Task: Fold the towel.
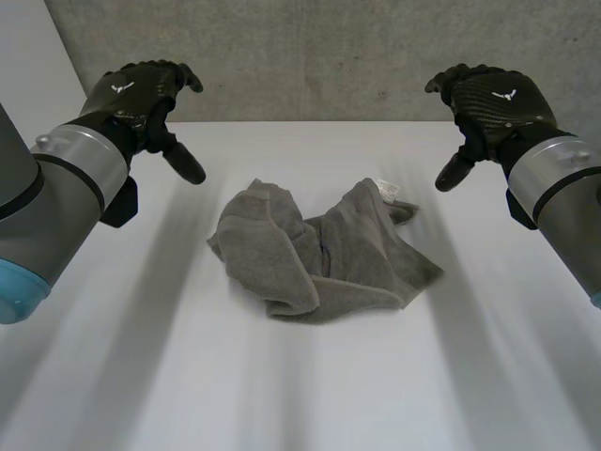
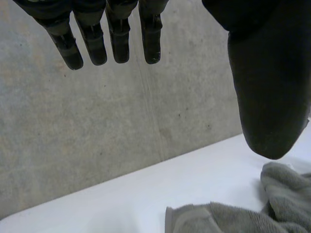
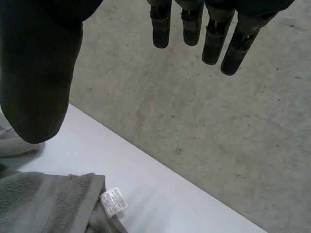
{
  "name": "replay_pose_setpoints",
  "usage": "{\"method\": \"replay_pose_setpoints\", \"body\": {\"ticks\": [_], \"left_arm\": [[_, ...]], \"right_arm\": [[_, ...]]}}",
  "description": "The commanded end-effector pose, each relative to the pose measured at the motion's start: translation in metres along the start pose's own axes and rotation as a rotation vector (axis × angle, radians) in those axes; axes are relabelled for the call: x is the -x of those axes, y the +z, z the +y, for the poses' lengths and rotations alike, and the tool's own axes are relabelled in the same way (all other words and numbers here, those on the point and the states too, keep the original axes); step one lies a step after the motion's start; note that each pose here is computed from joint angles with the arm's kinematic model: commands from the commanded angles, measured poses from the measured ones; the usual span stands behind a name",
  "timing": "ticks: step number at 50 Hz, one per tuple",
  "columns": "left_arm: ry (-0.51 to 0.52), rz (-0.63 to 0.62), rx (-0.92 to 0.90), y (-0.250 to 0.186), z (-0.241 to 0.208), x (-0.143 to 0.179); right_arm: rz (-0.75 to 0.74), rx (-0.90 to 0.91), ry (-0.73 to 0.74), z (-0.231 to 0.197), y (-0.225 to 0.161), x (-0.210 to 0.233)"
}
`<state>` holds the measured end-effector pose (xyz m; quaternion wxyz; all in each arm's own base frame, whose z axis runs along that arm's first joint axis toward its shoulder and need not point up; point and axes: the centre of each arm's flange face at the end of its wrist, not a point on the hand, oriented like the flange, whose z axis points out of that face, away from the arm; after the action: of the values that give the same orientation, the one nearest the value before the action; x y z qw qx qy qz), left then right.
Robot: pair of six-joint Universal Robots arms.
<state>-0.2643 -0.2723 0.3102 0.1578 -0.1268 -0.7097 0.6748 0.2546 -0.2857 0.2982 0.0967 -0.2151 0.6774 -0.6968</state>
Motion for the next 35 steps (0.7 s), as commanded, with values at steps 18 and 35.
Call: {"method": "replay_pose_setpoints", "body": {"ticks": [18, 35], "left_arm": [[0.023, -0.009, 0.021, 0.002, 0.006, 0.003], [0.135, 0.043, 0.046, 0.019, 0.03, 0.0]], "right_arm": [[0.088, -0.029, 0.014, -0.011, -0.001, -0.022], [-0.048, 0.096, -0.006, 0.006, -0.011, -0.007]]}}
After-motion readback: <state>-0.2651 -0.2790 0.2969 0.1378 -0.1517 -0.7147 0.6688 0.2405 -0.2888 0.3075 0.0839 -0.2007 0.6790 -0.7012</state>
